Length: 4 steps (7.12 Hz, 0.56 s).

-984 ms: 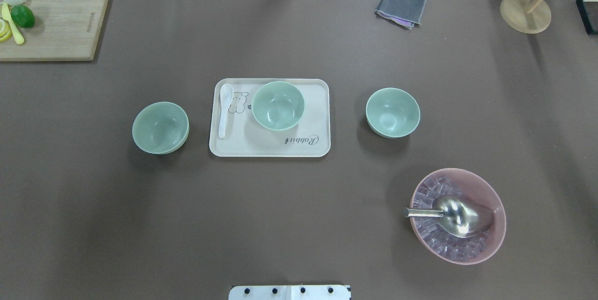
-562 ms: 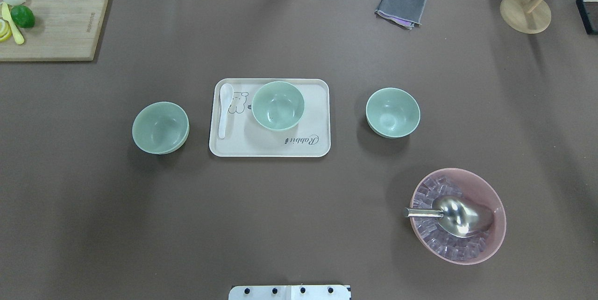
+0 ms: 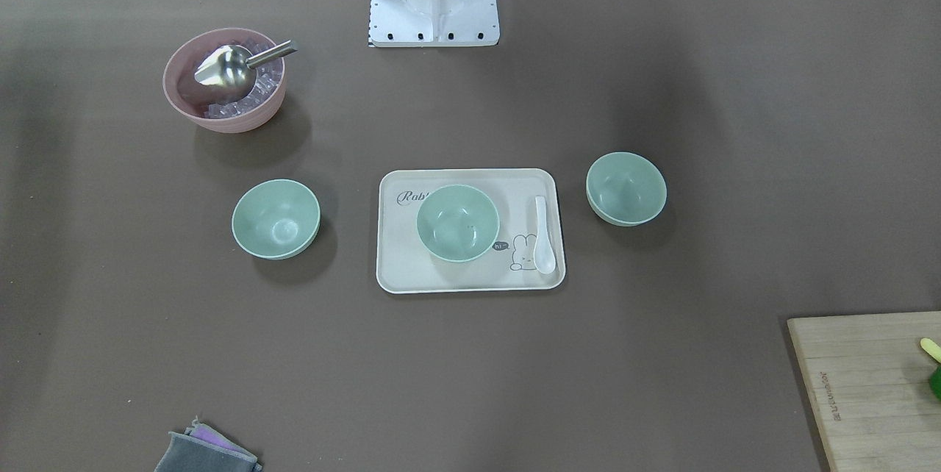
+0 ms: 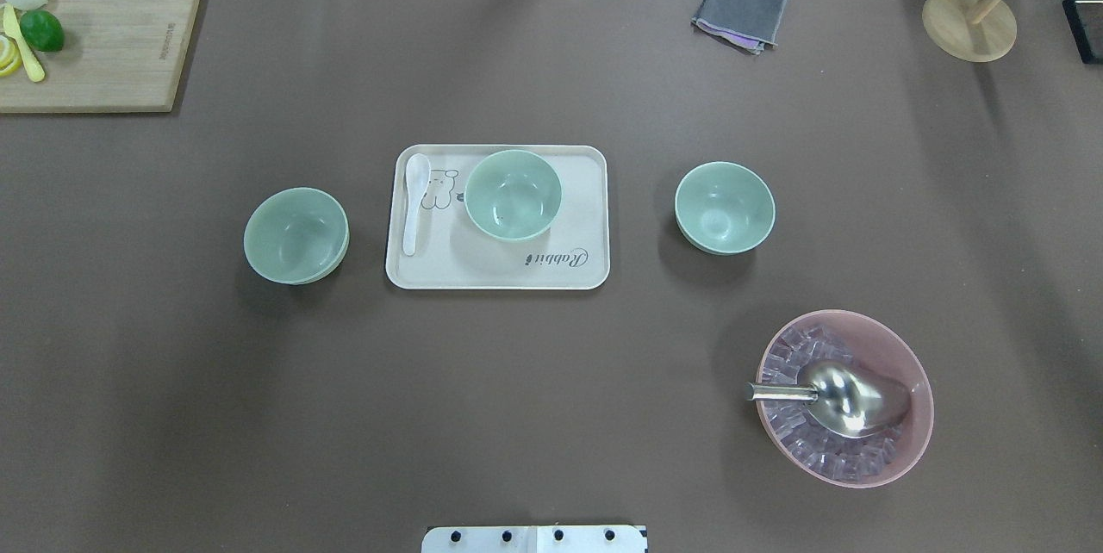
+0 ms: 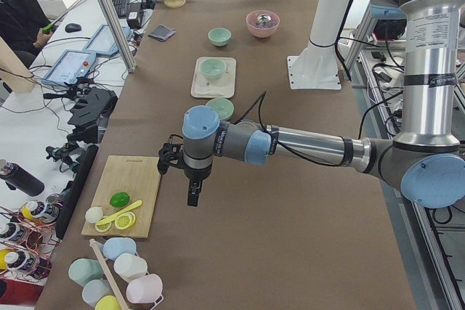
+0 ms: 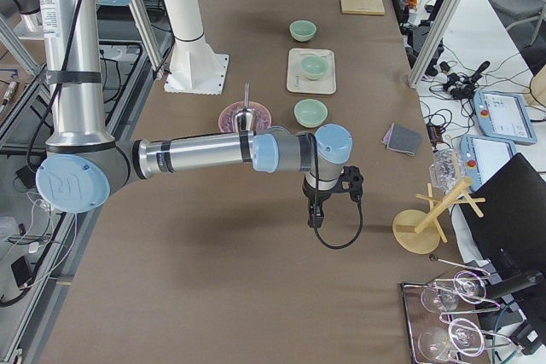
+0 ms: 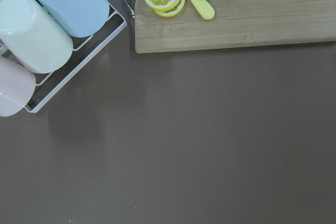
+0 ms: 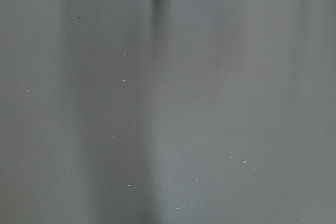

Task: Stack green bowls together

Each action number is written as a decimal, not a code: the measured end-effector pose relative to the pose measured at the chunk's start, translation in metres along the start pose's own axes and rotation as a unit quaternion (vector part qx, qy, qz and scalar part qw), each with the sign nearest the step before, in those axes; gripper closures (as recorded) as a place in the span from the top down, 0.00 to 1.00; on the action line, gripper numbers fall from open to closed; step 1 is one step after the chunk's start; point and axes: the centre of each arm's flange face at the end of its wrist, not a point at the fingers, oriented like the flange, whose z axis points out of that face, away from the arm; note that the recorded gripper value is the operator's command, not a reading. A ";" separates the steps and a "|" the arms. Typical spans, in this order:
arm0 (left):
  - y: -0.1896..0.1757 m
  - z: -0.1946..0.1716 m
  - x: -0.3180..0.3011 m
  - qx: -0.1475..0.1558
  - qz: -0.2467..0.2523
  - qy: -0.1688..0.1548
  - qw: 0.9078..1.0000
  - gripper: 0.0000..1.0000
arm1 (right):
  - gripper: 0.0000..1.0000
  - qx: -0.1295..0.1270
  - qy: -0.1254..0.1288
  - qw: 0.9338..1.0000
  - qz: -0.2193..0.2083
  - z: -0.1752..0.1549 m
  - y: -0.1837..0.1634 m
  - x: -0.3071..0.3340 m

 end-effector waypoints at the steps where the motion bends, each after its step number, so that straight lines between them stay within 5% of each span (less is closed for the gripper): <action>1: -0.004 0.000 0.009 -0.001 0.005 0.010 1.000 0.98 | 1.00 0.002 -0.001 1.000 -0.002 -0.002 -0.001 -0.002; 4: -0.033 0.009 0.112 -0.016 -0.002 0.065 0.998 0.98 | 1.00 0.009 0.006 1.000 -0.004 -0.005 -0.005 -0.005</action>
